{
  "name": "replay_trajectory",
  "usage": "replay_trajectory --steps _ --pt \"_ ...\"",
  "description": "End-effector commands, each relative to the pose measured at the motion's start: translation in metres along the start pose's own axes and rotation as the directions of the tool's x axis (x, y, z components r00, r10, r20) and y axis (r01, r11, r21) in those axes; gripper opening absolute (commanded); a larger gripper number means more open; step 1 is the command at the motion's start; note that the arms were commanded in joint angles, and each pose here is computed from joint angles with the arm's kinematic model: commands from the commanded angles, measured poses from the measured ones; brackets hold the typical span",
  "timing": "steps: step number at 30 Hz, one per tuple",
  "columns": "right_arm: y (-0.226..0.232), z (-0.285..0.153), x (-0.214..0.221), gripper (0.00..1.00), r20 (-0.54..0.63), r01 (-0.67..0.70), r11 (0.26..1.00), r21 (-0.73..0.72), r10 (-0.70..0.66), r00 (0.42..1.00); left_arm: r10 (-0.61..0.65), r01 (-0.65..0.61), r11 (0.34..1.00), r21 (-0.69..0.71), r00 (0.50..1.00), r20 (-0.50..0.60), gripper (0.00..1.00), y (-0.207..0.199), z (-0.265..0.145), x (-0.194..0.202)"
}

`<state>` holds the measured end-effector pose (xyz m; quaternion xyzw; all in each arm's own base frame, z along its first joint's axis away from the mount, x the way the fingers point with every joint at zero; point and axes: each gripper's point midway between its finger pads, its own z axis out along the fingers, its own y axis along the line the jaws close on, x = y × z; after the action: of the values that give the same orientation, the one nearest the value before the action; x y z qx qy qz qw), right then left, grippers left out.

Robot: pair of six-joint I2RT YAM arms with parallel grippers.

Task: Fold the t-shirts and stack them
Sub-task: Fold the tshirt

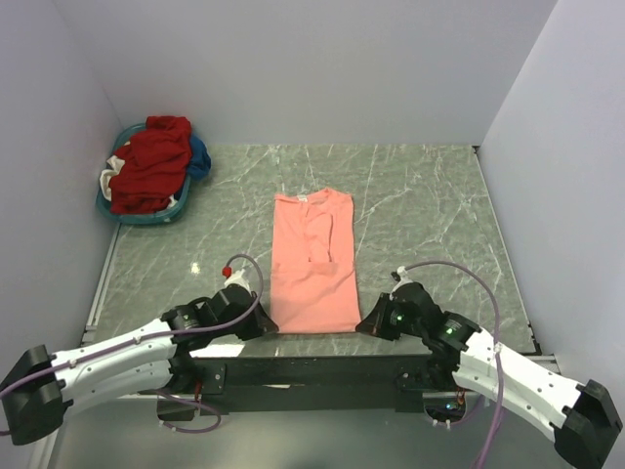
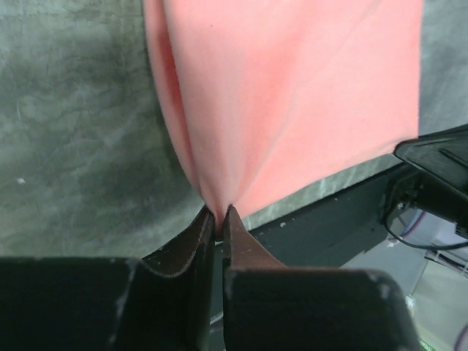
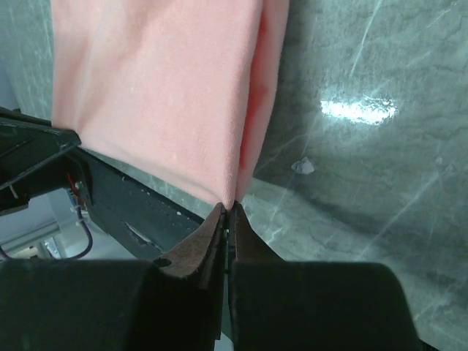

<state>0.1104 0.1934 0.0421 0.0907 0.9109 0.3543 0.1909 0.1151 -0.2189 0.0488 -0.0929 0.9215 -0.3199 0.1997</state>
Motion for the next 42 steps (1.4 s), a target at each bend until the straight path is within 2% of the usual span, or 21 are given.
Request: replay_trajectory --steps 1,5,11,14,21,23,25,34,35,37,38,39,42 --pt "-0.005 -0.006 0.007 0.0 -0.014 0.022 1.0 0.002 -0.022 1.0 -0.009 0.007 0.999 0.044 0.999 0.046 0.01 -0.014 -0.012 -0.009" --pt "0.009 -0.018 -0.001 0.0 0.017 0.044 0.998 -0.039 -0.043 0.999 0.009 -0.015 0.998 0.062 0.996 0.087 0.01 -0.022 -0.023 -0.018" --pt "0.042 -0.039 -0.029 0.0 0.108 0.096 0.993 -0.063 -0.089 0.99 0.051 -0.069 0.995 0.07 0.973 0.225 0.01 -0.051 -0.052 -0.056" --pt "0.059 -0.046 -0.049 0.0 0.166 0.112 0.992 -0.052 -0.102 0.981 0.095 -0.11 0.993 0.035 0.949 0.3 0.0 -0.062 -0.061 -0.078" --pt "0.11 -0.059 -0.119 0.0 0.297 0.17 0.984 -0.045 -0.149 0.943 0.149 -0.157 0.988 -0.011 0.912 0.383 0.0 -0.095 -0.058 -0.135" --pt "0.113 -0.052 -0.133 0.0 0.282 0.164 0.986 -0.039 -0.147 0.948 0.148 -0.164 0.986 0.003 0.9 0.41 0.0 -0.102 -0.056 -0.154" --pt "0.119 -0.054 -0.159 0.0 0.306 0.167 0.985 -0.046 -0.145 0.941 0.122 -0.136 0.991 0.004 0.898 0.422 0.0 -0.104 -0.051 -0.178" --pt "0.124 -0.014 -0.247 0.0 0.279 0.12 0.993 -0.009 -0.113 0.954 0.106 -0.106 0.994 -0.026 0.896 0.43 0.0 -0.122 -0.009 -0.267" --pt "0.12 -0.006 -0.264 0.0 0.282 0.103 0.995 0.002 -0.1 0.954 0.111 -0.098 0.994 -0.052 0.908 0.404 0.0 -0.114 0.008 -0.271" --pt "0.118 0.002 -0.279 0.0 0.269 0.089 0.996 0.001 -0.086 0.959 0.099 -0.087 0.995 -0.047 0.903 0.418 0.0 -0.119 0.012 -0.294" --pt "0.113 0.014 -0.293 0.0 0.259 0.072 0.997 0.011 -0.072 0.963 0.098 -0.078 0.995 -0.065 0.915 0.392 0.0 -0.11 0.03 -0.298" --pt "0.112 0.019 -0.299 0.0 0.241 0.063 0.998 0.002 -0.062 0.968 0.089 -0.069 0.996 -0.062 0.905 0.415 0.0 -0.112 0.03 -0.316" --pt "0.101 0.044 -0.326 0.0 0.217 0.032 0.999 0.002 -0.032 0.976 0.076 -0.054 0.996 -0.065 0.915 0.397 0.0 -0.104 0.053 -0.343"
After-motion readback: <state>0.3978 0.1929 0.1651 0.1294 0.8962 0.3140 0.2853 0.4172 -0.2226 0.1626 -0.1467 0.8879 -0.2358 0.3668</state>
